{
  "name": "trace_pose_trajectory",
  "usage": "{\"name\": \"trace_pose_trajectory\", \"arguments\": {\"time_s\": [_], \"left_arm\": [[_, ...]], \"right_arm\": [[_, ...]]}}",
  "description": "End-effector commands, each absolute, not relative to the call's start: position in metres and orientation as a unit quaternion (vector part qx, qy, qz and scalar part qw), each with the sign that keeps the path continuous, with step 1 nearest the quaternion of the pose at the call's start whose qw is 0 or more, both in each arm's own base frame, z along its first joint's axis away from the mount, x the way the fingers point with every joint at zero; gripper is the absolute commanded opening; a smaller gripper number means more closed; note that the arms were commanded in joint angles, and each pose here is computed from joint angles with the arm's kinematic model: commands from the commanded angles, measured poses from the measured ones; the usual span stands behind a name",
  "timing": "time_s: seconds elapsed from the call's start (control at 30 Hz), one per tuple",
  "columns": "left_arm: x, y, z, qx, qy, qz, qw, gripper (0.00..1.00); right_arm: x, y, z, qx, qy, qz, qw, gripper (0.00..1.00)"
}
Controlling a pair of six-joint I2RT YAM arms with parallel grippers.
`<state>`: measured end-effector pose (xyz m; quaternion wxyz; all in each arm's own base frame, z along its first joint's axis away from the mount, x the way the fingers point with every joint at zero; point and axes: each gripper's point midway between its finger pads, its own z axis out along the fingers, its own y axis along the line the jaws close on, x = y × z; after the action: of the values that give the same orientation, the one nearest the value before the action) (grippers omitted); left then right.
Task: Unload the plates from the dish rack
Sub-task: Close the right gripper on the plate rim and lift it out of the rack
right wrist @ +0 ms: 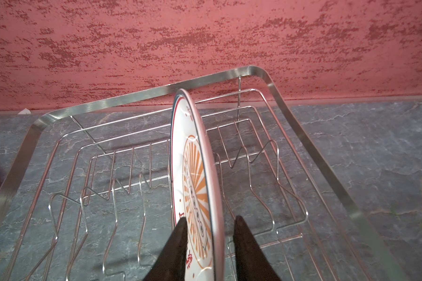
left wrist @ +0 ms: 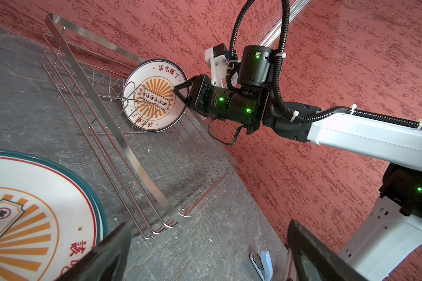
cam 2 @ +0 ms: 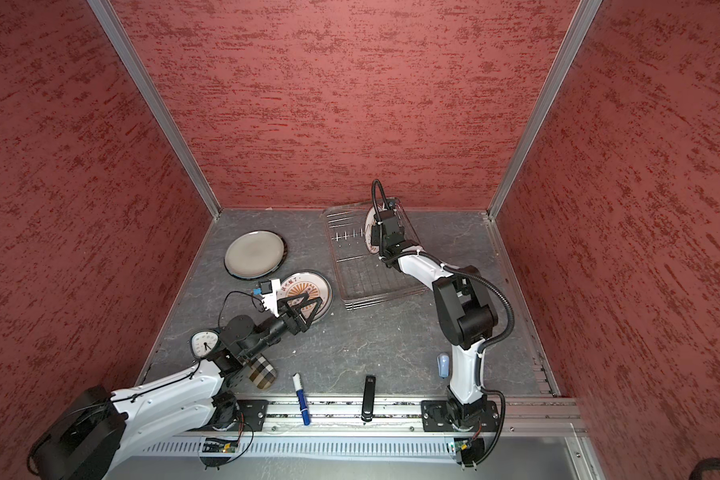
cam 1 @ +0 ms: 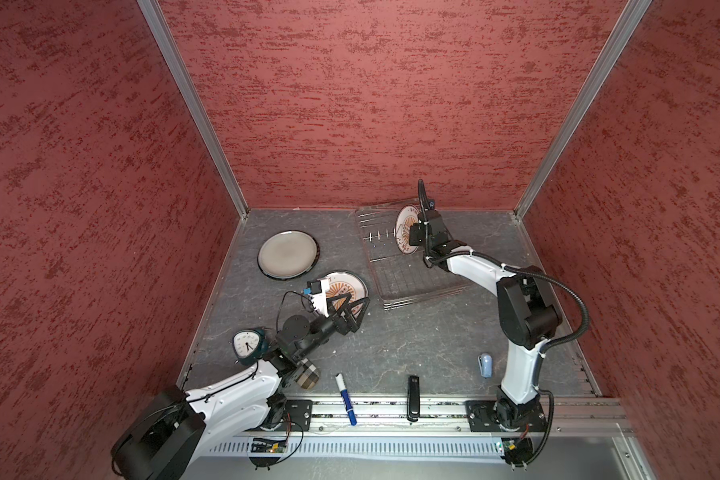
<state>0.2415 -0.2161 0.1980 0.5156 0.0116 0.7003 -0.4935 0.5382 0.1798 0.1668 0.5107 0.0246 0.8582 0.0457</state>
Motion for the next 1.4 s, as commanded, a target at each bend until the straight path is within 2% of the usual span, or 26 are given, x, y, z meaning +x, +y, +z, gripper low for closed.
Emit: {"name": "trace_pose_trajectory", "arguments": {"time_s": [0.0, 0.07, 0.1, 0.4, 0.6, 1.13, 1.37], "left_arm": [[0.242, -0.213, 0.197, 0.011, 0.700, -0.484, 0.525, 0.99], [0.243, -0.213, 0.196, 0.009, 0.702, -0.481, 0.526, 0.99], [0.243, -0.213, 0.196, 0.008, 0.702, -0.479, 0.527, 0.99], [0.244, -0.213, 0.194, 0.007, 0.705, -0.477, 0.526, 0.99], [0.244, -0.213, 0.194, 0.007, 0.705, -0.475, 0.527, 0.99], [0.244, -0.209, 0.197, 0.004, 0.703, -0.469, 0.534, 0.99], [0.243, -0.206, 0.199, 0.000, 0.702, -0.466, 0.538, 0.99]], "right_arm": [[0.548, 0.175, 0.175, 0.030, 0.848, 0.021, 0.528, 0.27], [0.550, 0.175, 0.175, 0.033, 0.845, 0.020, 0.533, 0.19], [0.551, 0.176, 0.176, 0.031, 0.844, 0.020, 0.535, 0.19], [0.556, 0.181, 0.170, 0.025, 0.843, 0.016, 0.537, 0.23], [0.557, 0.182, 0.169, 0.026, 0.842, 0.016, 0.539, 0.16], [0.543, 0.184, 0.217, 0.023, 0.811, -0.015, 0.584, 0.06], [0.528, 0.177, 0.244, 0.031, 0.794, -0.015, 0.607, 0.05]]}}
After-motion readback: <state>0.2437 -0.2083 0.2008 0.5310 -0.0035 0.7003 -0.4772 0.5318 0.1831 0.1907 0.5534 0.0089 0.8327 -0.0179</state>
